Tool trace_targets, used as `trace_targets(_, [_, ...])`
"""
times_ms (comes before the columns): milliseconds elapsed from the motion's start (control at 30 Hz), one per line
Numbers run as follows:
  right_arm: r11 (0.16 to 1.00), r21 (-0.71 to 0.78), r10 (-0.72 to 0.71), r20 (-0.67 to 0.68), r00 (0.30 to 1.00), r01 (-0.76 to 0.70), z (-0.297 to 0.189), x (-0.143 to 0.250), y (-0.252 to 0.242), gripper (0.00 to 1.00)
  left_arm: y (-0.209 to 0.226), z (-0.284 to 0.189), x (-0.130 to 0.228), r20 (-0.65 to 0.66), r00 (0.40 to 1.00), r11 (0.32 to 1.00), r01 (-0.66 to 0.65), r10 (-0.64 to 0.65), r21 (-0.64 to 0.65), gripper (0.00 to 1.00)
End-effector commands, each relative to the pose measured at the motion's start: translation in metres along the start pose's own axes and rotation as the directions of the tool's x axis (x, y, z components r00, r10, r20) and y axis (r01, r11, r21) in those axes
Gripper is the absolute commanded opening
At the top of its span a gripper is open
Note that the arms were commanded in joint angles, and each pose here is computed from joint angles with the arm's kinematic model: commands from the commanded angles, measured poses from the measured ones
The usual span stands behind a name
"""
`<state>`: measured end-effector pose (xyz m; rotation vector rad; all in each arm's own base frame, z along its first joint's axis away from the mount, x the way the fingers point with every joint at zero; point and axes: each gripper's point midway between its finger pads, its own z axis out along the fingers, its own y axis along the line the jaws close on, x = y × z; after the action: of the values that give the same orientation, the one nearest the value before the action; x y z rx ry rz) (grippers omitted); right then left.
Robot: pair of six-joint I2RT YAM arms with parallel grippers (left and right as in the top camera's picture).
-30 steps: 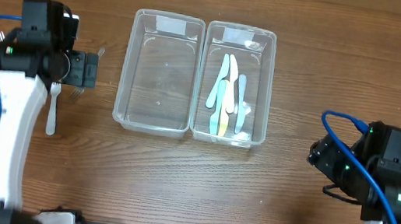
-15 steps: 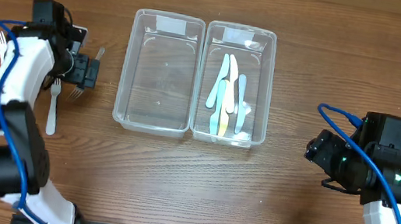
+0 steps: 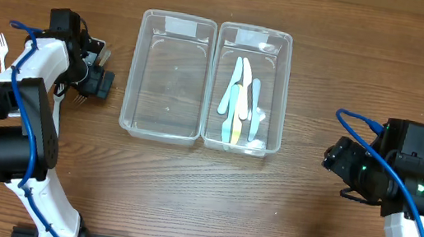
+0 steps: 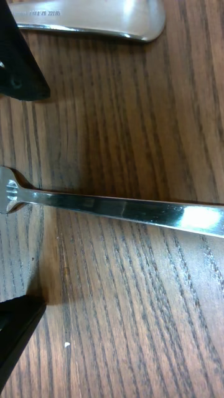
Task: Pack container
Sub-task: 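Lower left gripper onto a metal fork and grasp it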
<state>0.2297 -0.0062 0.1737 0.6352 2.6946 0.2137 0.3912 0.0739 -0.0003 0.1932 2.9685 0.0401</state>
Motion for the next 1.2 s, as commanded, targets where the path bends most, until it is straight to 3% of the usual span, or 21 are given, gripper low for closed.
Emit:
trace_targets(0, [1.000, -0.011, -0.017, 0.008, 1.000, 0.017, -0.0005, -0.0008, 0.0026, 0.77, -0.0046, 0.0170, 0.0058, -0.039, 0.999, 1.000, -0.026, 0.027, 0.018, 0.98])
trace_targets(67, [1.000, -0.012, -0.017, 0.009, 1.000, 0.017, -0.0005, -0.0013, 0.0027, 0.77, -0.0046, 0.0172, 0.0060, -0.039, 0.999, 1.000, -0.024, 0.025, 0.018, 0.89])
trace_targets(167, [1.000, -0.012, -0.017, 0.010, 1.000, 0.017, -0.0005, -0.0015, 0.0028, 0.76, -0.0046, 0.0172, 0.0060, -0.040, 0.999, 1.000, -0.017, 0.018, 0.018, 0.66])
trace_targets(267, [1.000, -0.012, -0.017, 0.009, 1.000, 0.017, -0.0005, -0.0012, 0.0027, 0.77, -0.0046, 0.0172, 0.0059, -0.039, 0.999, 1.000, -0.006, 0.007, 0.017, 0.59])
trace_targets(300, [1.000, -0.012, -0.017, 0.009, 1.000, 0.017, -0.0005, -0.0012, 0.0026, 0.77, -0.0045, 0.0172, 0.0059, -0.039, 0.999, 1.000, -0.002, 0.002, 0.017, 0.52])
trace_targets(533, [1.000, -0.012, -0.017, 0.009, 1.000, 0.017, -0.0005, -0.0013, 0.0027, 0.77, -0.0044, 0.0172, 0.0058, -0.039, 0.999, 1.000, 0.004, -0.004, 0.016, 0.28])
trace_targets(967, [1.000, -0.013, -0.025, 0.012, 1.000, 0.025, -0.0005, -0.0019, 0.0031, 0.77, -0.0037, 0.0171, 0.0038, -0.031, 0.999, 1.000, 0.004, -0.004, 0.013, 0.05])
trace_targets(1167, [1.000, -0.013, -0.024, 0.012, 1.000, 0.024, -0.0005, -0.0020, 0.0030, 0.77, -0.0021, 0.0139, 0.0002, -0.027, 1.000, 1.000, 0.013, -0.013, 0.009, 0.04])
